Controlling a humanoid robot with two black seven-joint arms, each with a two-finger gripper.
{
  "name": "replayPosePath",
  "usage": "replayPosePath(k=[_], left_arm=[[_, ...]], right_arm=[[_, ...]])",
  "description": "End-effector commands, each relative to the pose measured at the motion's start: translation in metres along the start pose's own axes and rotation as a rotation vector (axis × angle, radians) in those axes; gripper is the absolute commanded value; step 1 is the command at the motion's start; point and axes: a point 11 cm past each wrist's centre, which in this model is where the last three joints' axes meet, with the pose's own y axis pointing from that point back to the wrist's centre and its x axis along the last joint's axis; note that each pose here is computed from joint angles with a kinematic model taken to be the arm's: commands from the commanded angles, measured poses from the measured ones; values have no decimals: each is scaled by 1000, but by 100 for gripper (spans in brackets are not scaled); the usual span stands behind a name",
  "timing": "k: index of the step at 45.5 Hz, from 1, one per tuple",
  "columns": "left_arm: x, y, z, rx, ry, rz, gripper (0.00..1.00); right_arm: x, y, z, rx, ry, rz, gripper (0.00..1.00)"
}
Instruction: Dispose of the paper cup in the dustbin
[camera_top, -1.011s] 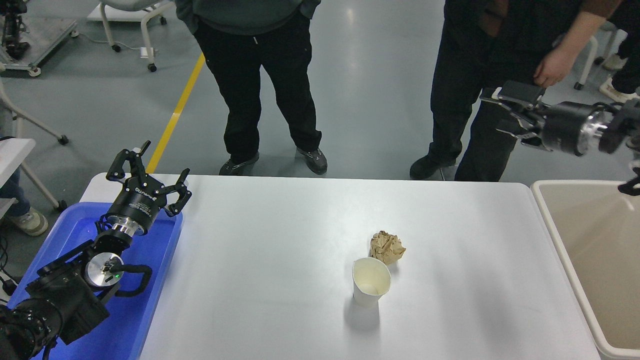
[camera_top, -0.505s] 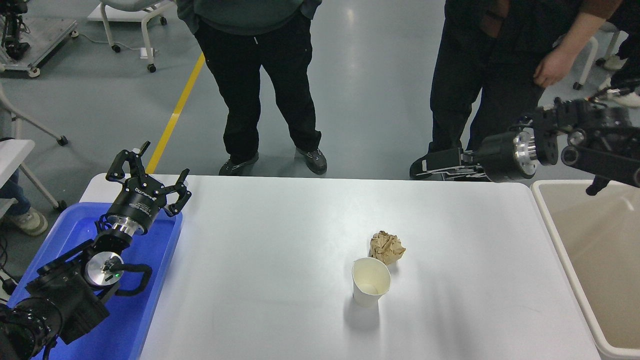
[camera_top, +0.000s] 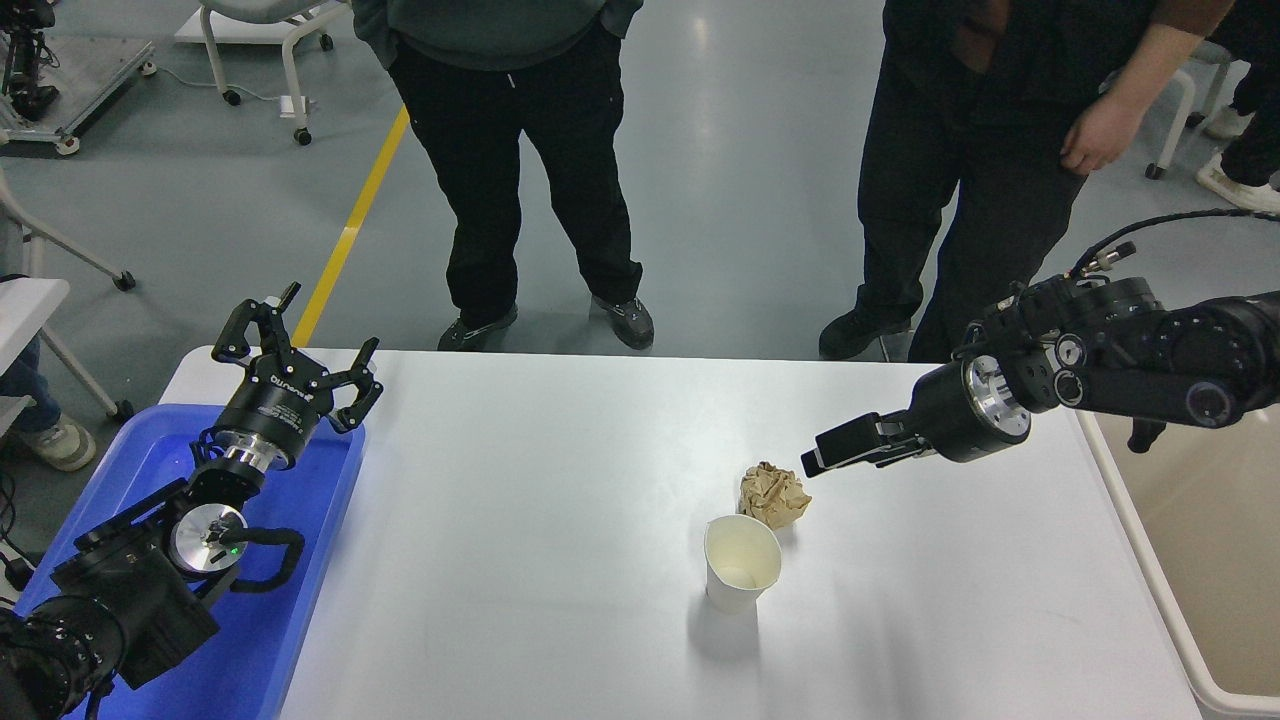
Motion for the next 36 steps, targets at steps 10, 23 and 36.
replayPosePath(k=[10,23,36], left_arm=[[0,0,0,1,0,0,100],[0,0,0,0,0,1,100],[0,0,0,0,0,0,100]], right_arm=[[-40,-56,-5,-22,-64,21,99],[-46,-67,-7,-19,-41,36,99],[-59,-81,-13,-6,-27,27,99]])
